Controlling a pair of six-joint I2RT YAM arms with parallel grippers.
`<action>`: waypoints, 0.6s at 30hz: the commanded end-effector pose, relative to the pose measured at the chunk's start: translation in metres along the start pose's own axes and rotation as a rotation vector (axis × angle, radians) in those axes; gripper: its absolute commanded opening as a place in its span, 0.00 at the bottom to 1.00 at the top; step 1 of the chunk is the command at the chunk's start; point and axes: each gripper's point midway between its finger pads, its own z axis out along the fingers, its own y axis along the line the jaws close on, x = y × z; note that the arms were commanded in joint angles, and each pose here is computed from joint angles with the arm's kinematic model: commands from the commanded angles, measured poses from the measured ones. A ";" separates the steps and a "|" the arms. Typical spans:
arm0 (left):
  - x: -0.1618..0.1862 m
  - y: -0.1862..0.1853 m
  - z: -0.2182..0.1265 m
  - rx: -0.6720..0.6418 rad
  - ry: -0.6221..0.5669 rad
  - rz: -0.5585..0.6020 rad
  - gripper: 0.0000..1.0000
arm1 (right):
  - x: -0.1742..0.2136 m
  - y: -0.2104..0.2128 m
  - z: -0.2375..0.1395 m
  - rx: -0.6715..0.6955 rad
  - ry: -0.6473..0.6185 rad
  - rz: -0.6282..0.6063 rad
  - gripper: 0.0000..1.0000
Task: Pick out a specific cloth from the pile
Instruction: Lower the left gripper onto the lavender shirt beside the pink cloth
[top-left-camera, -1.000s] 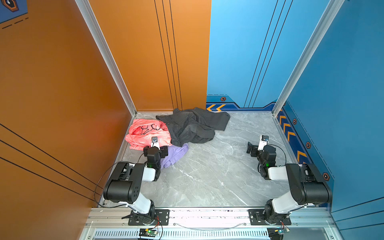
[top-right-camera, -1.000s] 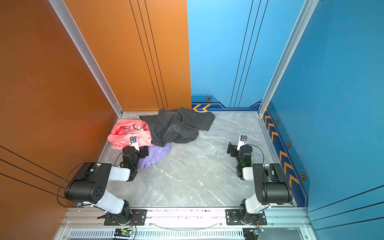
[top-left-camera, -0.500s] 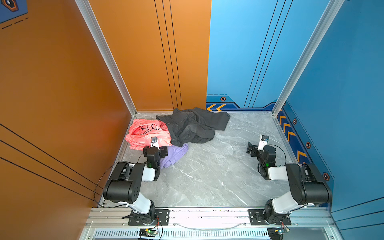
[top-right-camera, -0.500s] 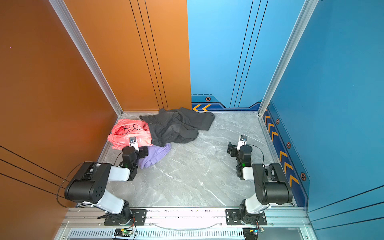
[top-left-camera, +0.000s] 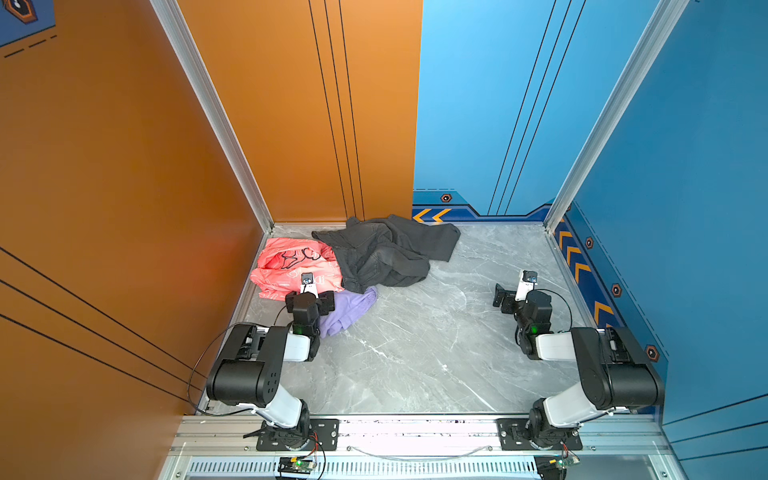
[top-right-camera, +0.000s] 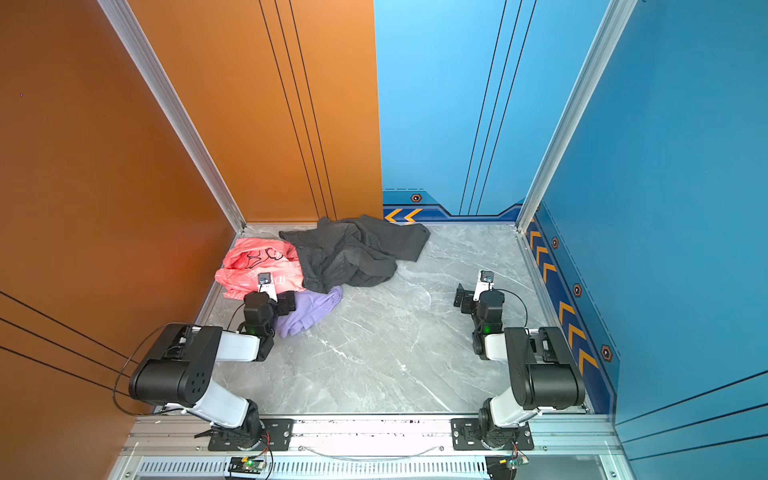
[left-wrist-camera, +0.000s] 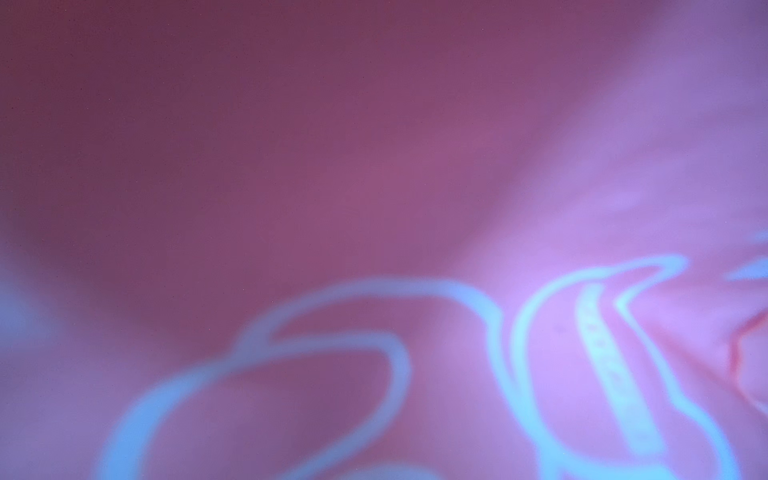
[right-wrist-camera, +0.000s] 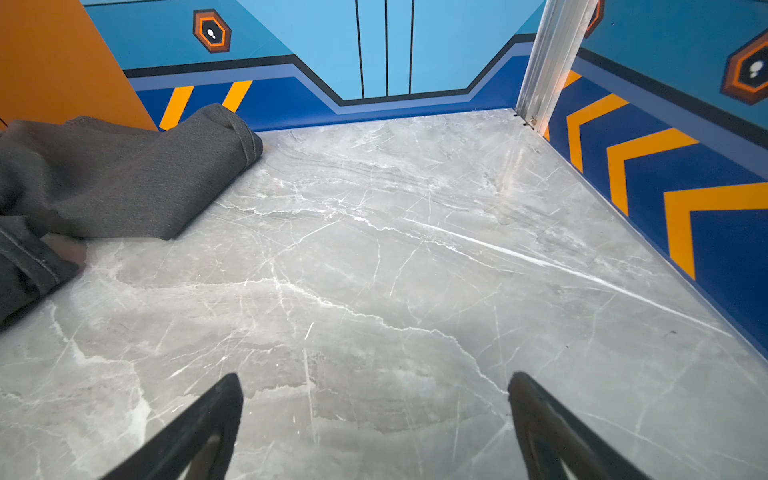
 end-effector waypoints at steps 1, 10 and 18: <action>-0.021 0.003 -0.010 0.003 -0.040 -0.021 0.98 | -0.024 -0.006 -0.016 0.063 -0.033 -0.013 1.00; -0.054 0.003 -0.046 0.037 0.065 -0.089 0.98 | -0.075 -0.002 -0.076 0.031 -0.106 0.067 1.00; -0.052 -0.001 -0.092 0.088 0.298 -0.216 0.98 | -0.100 0.010 -0.107 -0.030 -0.124 0.136 1.00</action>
